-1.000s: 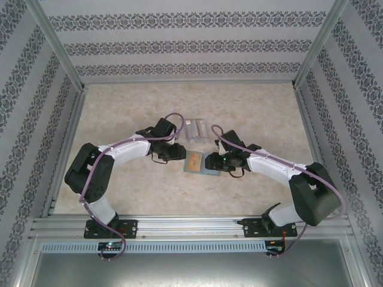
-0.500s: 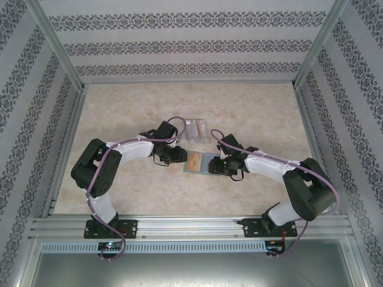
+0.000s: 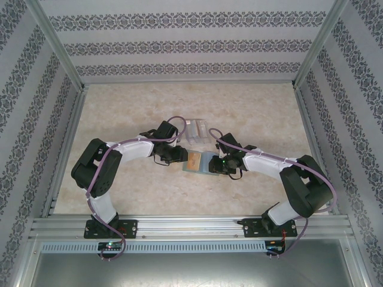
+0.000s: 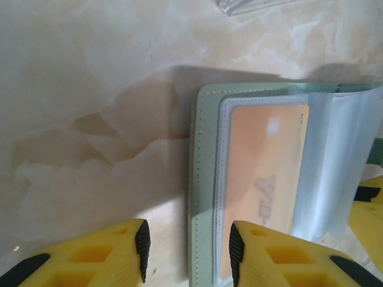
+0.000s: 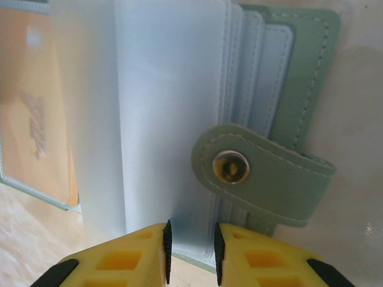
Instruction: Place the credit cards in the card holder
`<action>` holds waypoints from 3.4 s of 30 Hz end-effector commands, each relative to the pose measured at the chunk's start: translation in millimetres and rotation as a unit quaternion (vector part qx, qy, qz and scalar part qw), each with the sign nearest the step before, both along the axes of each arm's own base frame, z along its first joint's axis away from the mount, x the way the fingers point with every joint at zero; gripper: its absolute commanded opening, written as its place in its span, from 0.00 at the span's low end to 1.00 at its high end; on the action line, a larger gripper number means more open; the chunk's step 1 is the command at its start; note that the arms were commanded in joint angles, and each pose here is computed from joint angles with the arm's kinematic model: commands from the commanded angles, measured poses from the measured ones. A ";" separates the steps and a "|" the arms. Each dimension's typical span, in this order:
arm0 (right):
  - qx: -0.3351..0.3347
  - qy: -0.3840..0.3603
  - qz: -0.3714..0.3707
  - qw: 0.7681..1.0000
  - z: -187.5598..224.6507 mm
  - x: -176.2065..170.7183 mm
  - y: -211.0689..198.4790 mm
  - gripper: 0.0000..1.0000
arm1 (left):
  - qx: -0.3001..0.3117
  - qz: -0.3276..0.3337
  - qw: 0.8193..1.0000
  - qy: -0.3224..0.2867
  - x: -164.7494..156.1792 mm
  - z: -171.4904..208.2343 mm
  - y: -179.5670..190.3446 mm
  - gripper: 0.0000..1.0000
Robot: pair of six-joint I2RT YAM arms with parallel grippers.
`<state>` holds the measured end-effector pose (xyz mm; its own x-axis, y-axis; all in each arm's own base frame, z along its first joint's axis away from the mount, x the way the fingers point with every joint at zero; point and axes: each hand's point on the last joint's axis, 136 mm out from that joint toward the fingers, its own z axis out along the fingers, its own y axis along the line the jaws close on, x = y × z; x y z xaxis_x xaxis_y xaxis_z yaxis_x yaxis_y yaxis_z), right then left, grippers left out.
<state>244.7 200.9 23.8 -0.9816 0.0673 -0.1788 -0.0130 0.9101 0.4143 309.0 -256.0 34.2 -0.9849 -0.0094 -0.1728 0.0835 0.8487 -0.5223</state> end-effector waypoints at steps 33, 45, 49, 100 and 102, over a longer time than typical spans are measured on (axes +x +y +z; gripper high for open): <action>0.087 -0.022 -0.011 0.996 32.2 18.8 27.3 0.35 | -0.007 -0.004 1.000 0.002 5.0 -1.9 -4.8 0.40; 0.040 0.008 -0.035 0.999 8.2 8.5 13.2 0.44 | -0.007 -0.002 1.000 0.001 2.6 -2.7 -2.9 0.40; 0.034 0.010 -0.035 0.999 5.5 7.8 11.3 0.43 | -0.002 -0.002 1.000 0.004 1.9 -3.7 -1.4 0.40; 0.119 0.001 -0.018 0.993 18.0 19.8 49.2 0.25 | -0.018 0.002 1.000 0.009 -0.1 -7.3 -5.1 0.39; 0.121 0.000 -0.019 0.993 18.6 20.0 49.6 0.21 | -0.018 0.002 1.000 0.008 -0.1 -7.0 -5.1 0.39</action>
<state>261.5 241.0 35.2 -0.9776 0.1564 -0.1409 0.0426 0.8023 0.5954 309.8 -261.4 29.8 -0.9869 -0.0086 -0.1610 0.0815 0.8348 -0.5444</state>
